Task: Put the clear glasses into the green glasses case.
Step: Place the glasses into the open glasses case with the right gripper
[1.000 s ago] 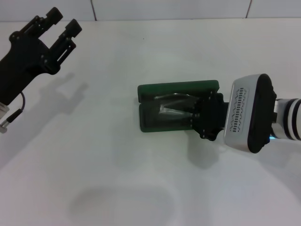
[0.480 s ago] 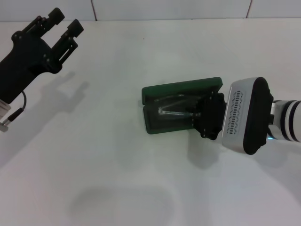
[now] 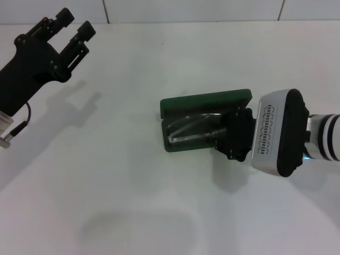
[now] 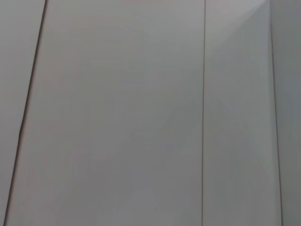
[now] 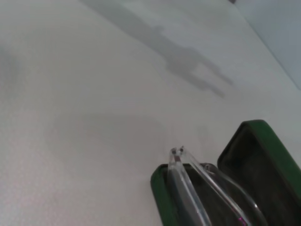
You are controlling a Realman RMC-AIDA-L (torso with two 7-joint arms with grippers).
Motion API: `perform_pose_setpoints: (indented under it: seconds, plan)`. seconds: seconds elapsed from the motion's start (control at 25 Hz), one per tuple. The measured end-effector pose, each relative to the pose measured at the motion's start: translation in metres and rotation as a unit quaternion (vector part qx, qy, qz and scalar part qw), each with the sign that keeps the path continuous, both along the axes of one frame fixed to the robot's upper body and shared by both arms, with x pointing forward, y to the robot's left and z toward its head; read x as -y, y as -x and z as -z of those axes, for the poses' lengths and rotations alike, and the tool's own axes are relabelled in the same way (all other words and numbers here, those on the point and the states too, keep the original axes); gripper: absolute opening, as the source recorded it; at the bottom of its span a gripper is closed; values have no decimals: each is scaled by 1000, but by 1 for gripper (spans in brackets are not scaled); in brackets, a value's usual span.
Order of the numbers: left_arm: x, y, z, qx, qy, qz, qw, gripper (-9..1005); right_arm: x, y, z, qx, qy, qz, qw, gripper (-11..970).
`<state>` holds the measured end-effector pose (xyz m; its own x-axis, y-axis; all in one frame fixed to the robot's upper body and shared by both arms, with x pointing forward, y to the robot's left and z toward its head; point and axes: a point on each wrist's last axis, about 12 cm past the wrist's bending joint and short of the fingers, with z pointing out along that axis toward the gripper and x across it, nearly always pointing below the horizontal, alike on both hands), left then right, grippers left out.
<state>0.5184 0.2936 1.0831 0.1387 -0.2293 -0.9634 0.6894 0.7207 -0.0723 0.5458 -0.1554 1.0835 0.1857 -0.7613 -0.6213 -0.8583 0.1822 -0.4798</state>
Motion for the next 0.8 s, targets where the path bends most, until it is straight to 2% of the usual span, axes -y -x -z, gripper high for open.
perform_pose_setpoints:
  seconds: [0.12, 0.32, 0.52, 0.8]
  plan:
    - [0, 0, 0, 0, 0, 0, 1000, 600, 2, -1, -2, -3, -4, 2, 1000, 210]
    - [0, 0, 0, 0, 1, 1, 1000, 601, 13, -2, -11, -35, -14, -4, 999, 419]
    - [1, 1, 1, -1, 3, 1, 1000, 602, 24, -7, -20, -58, -26, 7, 998, 419]
    - [0, 3, 2, -2, 3, -1, 1000, 604, 27, -8, -25, -53, -32, 11, 998, 419]
